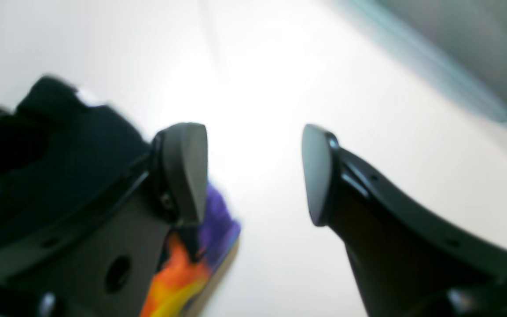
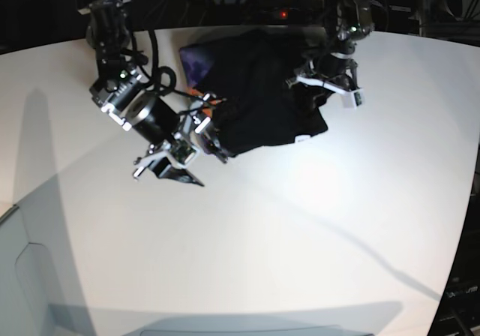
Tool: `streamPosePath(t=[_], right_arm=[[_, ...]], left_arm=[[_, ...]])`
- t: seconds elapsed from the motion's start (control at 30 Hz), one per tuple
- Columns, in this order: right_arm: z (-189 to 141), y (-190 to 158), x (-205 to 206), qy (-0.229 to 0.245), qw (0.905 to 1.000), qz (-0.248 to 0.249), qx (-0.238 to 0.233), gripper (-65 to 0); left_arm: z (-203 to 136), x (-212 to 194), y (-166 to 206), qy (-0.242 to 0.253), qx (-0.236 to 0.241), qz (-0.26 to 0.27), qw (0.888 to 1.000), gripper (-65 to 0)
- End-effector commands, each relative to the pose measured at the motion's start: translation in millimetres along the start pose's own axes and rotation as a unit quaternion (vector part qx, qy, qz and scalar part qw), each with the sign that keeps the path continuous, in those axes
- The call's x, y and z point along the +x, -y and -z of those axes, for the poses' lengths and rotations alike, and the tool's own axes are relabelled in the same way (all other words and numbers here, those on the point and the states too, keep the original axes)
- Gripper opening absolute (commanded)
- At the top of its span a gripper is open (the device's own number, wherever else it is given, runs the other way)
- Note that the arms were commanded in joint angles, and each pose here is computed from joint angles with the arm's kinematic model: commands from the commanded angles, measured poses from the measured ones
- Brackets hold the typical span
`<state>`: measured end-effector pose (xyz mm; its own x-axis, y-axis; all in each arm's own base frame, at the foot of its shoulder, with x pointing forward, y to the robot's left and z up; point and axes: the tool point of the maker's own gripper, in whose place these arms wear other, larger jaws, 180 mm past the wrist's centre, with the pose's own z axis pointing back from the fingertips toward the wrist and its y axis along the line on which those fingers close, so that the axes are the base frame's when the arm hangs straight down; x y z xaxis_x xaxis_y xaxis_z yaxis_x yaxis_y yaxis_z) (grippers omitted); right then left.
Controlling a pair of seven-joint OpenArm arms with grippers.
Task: Fold the T-shirt properly
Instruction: 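Move both grippers to opposite edges of the folded bundle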
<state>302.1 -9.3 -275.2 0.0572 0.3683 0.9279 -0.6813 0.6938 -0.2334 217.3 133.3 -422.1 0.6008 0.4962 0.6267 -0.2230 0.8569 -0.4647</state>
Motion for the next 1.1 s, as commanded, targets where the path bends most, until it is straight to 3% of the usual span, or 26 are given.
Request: streamPosePath(t=[0.0,0.1,0.33,0.43,0.53,0.6,0.67,0.83,1.07], right_arm=[[-1.1,10.7,16.9,0.03,0.9995,-0.002,-0.013,-30.5],[-2.2,30.2,24.0,0.038,0.9986,-0.009,-0.036,-30.5],[-5.8,54.3,18.3,0.031,0.9973,-0.007,-0.066,-30.5],[-5.7,53.9,9.5,0.021,0.9976,0.001,-0.066,-30.5],[-7.6,56.2,6.5,0.018,0.9974,0.003,-0.07,-30.5],[-7.8,56.7,6.4,0.018,0.9973,0.003,-0.071,-30.5],[-7.8,56.7,6.4,0.018,0.9973,0.003,-0.071,-30.5],[-7.8,56.7,6.4,0.018,0.9973,0.003,-0.071,-30.5],[-7.8,56.7,6.4,0.018,0.9973,0.003,-0.071,-30.5]], left_arm=[[4.7,-10.6,-3.9,-0.026,0.011,0.002,1.0,-54.3],[25.7,-6.8,8.4,-0.031,-0.007,0.006,0.999,-65.0],[61.5,32.1,82.9,-0.017,-0.096,0.148,0.984,-62.4],[64.8,38.3,105.6,-0.044,-0.111,0.205,0.971,-53.9],[64.2,45.3,110.7,-0.064,-0.105,0.227,0.966,-35.9],[59.7,53.4,116.1,-0.052,-0.109,0.233,0.965,-22.7],[55.1,60.6,122.1,-0.039,-0.115,0.237,0.964,-14.6],[33.0,76.0,130.3,-0.006,-0.126,0.253,0.959,-11.5],[-7.0,63.7,106.5,0.0,-0.106,0.23,0.967,-11.5]])
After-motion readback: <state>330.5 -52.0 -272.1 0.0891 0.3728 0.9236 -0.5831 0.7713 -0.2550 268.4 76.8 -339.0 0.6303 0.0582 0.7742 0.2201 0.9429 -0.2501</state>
